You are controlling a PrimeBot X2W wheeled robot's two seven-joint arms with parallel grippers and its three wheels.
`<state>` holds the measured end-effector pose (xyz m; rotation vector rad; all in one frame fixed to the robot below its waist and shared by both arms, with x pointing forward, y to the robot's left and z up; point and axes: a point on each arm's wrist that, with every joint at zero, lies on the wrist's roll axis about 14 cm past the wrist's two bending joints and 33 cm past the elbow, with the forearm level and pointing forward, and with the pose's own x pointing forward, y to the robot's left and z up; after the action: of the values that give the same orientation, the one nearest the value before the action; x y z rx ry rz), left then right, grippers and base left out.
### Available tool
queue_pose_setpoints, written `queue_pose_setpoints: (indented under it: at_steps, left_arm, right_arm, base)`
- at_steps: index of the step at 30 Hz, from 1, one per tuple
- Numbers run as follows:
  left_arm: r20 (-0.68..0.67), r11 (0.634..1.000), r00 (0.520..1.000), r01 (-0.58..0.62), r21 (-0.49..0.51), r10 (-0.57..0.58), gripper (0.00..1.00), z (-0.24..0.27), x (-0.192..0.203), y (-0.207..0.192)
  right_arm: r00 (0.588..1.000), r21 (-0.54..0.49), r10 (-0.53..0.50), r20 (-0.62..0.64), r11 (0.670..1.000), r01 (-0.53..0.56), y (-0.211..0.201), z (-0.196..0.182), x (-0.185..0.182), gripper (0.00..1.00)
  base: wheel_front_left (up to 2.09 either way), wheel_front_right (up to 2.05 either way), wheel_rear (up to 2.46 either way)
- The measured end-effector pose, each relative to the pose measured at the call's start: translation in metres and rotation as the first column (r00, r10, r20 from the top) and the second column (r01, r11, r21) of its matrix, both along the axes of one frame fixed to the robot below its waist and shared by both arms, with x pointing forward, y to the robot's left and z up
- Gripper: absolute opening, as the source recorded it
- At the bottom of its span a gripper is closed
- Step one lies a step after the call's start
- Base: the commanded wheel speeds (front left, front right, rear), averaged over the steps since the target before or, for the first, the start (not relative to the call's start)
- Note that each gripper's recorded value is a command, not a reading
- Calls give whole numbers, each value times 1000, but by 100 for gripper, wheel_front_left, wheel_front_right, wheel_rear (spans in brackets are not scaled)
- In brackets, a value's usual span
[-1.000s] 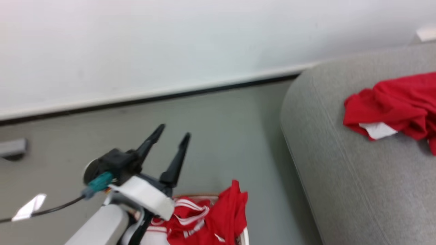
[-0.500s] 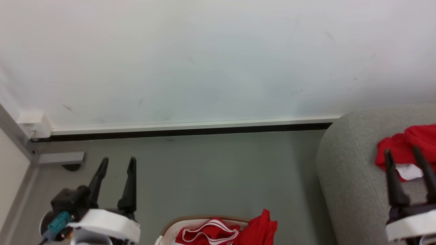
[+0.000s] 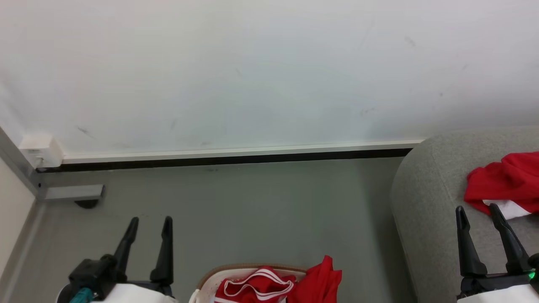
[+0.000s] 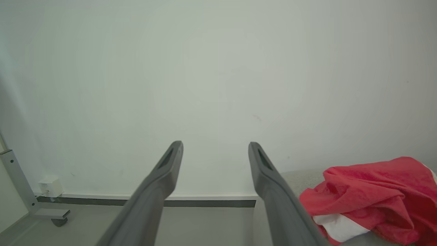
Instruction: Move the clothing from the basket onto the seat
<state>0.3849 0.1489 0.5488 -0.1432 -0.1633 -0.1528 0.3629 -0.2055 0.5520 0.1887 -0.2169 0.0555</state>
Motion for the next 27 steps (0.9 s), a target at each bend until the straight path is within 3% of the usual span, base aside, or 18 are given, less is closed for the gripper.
queue_pose_setpoints:
  at_steps: [8,13,19,27]
  left_arm:
    - [-137,983,974,184,19,-180,100,-42,24,-47]
    - [-297,939,902,340,42,-313,100,-90,50,-85]
    - [-540,861,737,507,44,-407,100,-176,61,-122]
    - [-782,745,478,667,27,-400,100,-288,50,-144]
  right_arm:
    - [999,-10,-35,11,999,36,-12,4,15,100]
    - [998,0,-67,-12,998,67,-19,-5,34,100]
    - [993,7,-113,-15,994,113,-29,-10,58,100]
    - [977,-33,-209,-51,978,208,-60,-29,77,100]
  base:
    - [0,0,0]
    - [0,0,0]
    - [0,0,0]
    - [0,0,0]
